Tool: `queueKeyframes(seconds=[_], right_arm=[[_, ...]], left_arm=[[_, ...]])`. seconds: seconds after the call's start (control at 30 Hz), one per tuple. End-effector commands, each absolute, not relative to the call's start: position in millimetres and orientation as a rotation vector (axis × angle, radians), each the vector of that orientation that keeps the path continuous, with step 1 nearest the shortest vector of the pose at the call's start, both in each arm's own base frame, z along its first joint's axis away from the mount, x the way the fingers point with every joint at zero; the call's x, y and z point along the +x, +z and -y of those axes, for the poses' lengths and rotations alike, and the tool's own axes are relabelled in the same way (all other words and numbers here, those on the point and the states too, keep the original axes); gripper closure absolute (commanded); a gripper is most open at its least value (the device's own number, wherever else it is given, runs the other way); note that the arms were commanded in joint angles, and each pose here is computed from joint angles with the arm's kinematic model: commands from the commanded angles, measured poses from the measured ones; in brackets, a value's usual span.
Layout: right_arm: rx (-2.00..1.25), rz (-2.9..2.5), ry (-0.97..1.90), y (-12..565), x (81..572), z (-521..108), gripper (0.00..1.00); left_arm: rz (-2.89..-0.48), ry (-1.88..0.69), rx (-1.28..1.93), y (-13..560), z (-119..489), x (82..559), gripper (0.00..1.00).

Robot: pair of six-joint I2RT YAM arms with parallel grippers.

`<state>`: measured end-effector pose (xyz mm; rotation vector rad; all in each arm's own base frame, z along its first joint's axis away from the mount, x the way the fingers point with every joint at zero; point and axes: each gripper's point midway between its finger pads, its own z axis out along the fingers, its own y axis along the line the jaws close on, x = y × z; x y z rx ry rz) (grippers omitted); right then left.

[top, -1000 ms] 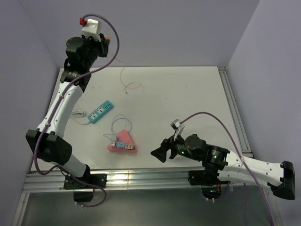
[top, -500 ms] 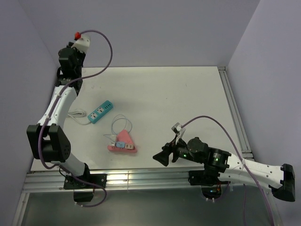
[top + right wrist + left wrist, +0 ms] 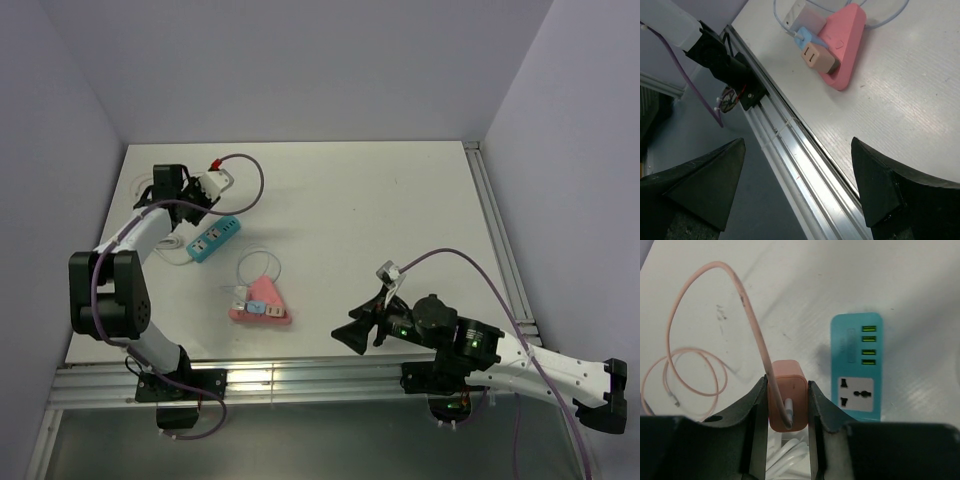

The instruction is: Insert the plug

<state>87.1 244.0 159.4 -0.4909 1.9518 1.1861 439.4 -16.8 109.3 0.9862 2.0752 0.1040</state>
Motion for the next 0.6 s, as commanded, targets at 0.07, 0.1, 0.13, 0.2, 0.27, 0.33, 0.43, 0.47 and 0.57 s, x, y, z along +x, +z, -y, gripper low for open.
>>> queueKeyframes(seconds=[0.07, 0.1, 0.13, 0.2, 0.27, 0.33, 0.43, 0.47, 0.57], right_arm=[[-0.511, -1.952, 1.177, 160.6, 85.7, -242.4, 0.07], [-0.514, -1.952, 1.179, 160.6, 85.1, -242.8, 0.07], [-0.514, -1.953, 1.179, 160.3, 85.3, -242.9, 0.07], [-0.513, -1.956, 1.179, 159.2, 85.1, -242.7, 0.07], [-0.533, -1.959, 1.202, 158.6, 80.4, -244.3, 0.07], [-0.529, -1.960, 1.211, 159.1, 79.8, -244.7, 0.07], [-0.522, -1.953, 1.230, 161.5, 78.0, -244.2, 0.07], [-0.521, -1.953, 1.231, 160.5, 77.7, -243.6, 0.07], [-0.515, -1.950, 1.240, 160.9, 76.2, -241.3, 0.08]], left_arm=[[-1.927, -0.020, 1.149, 134.4, 43.6, 420.9, 1.00], [-1.929, -0.030, 1.154, 134.9, 44.6, 418.8, 1.00], [-1.929, -0.016, 1.160, 135.7, 42.8, 415.6, 1.00], [-1.947, -0.001, 1.144, 137.6, 33.1, 413.6, 1.00], [-1.952, -0.049, 1.154, 138.4, 36.6, 405.3, 1.00], [-1.946, -0.066, 1.196, 136.9, 35.8, 400.0, 1.00], [-1.949, -0.096, 1.207, 137.0, 39.0, 394.8, 1.00], [-1.949, -0.113, 1.206, 136.9, 39.6, 393.5, 1.00], [-1.988, -0.177, 1.202, 131.9, 40.5, 387.4, 1.00]])
